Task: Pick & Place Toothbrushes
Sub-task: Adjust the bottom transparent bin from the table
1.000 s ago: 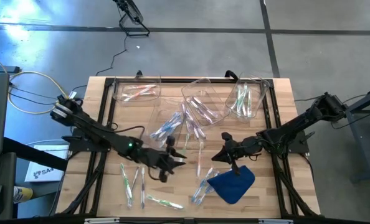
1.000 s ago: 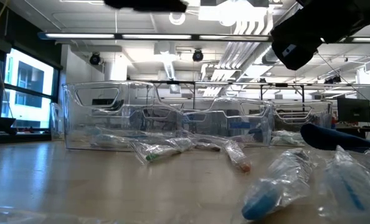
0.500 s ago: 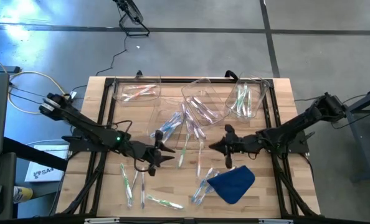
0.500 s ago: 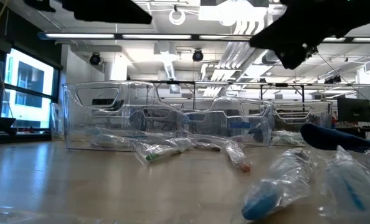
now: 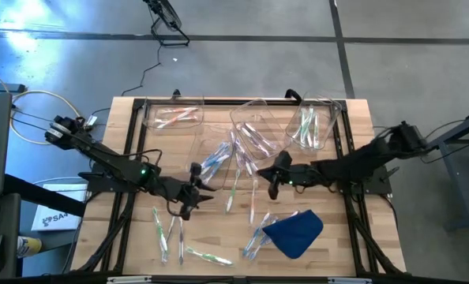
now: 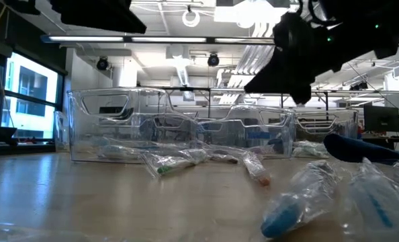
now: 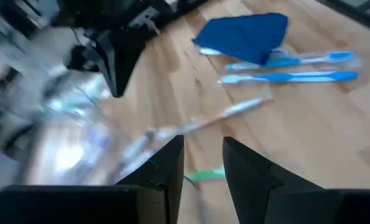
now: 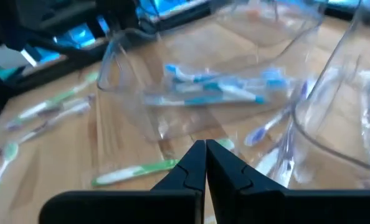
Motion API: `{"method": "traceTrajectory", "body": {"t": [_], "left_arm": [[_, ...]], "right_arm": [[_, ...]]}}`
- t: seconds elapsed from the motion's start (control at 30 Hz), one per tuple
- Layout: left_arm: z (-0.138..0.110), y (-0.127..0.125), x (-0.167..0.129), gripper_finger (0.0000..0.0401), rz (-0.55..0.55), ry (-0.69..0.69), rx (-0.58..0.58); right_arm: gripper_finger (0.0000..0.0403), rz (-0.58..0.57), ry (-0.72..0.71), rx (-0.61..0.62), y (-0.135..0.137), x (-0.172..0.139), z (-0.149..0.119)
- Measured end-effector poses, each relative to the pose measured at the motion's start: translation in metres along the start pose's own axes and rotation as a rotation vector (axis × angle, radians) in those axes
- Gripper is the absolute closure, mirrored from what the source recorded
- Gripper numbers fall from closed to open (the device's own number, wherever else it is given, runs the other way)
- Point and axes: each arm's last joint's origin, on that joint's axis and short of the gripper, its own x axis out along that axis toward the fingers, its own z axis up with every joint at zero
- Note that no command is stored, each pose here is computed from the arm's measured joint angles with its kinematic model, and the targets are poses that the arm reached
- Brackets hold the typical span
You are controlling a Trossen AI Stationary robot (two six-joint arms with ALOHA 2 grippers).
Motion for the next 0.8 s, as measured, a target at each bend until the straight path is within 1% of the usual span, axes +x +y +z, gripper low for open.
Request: {"method": "traceTrajectory", "body": {"t": [0.17, 0.3, 0.4, 0.5, 0.6, 0.67, 0.8], "left_arm": [[0.0, -0.008, 0.0, 0.0295, -0.088, -0.004, -0.144], [-0.004, -0.019, 0.008, 0.0295, -0.117, 0.04, -0.256], [-0.01, -0.025, 0.018, 0.0295, -0.106, 0.086, -0.352], [-0.018, -0.03, 0.025, 0.0295, -0.089, 0.149, -0.424], [-0.025, -0.034, 0.031, 0.0295, -0.061, 0.197, -0.464], [-0.026, -0.035, 0.034, 0.0295, -0.055, 0.204, -0.504], [-0.033, -0.038, 0.036, 0.0295, -0.038, 0.265, -0.58]], "right_arm": [[0.0399, -0.001, 0.042, -0.042, 0.003, 0.019, -0.006], [0.0399, 0.003, 0.031, -0.082, 0.008, 0.028, -0.005], [0.0399, 0.004, 0.025, -0.083, 0.009, 0.029, -0.004], [0.0399, -0.001, 0.017, -0.083, 0.009, 0.029, -0.004], [0.0399, -0.009, 0.008, -0.102, 0.009, 0.029, -0.003], [0.0399, -0.011, 0.007, -0.106, 0.009, 0.029, -0.003], [0.0399, -0.009, 0.004, -0.104, 0.009, 0.029, -0.003]]}}
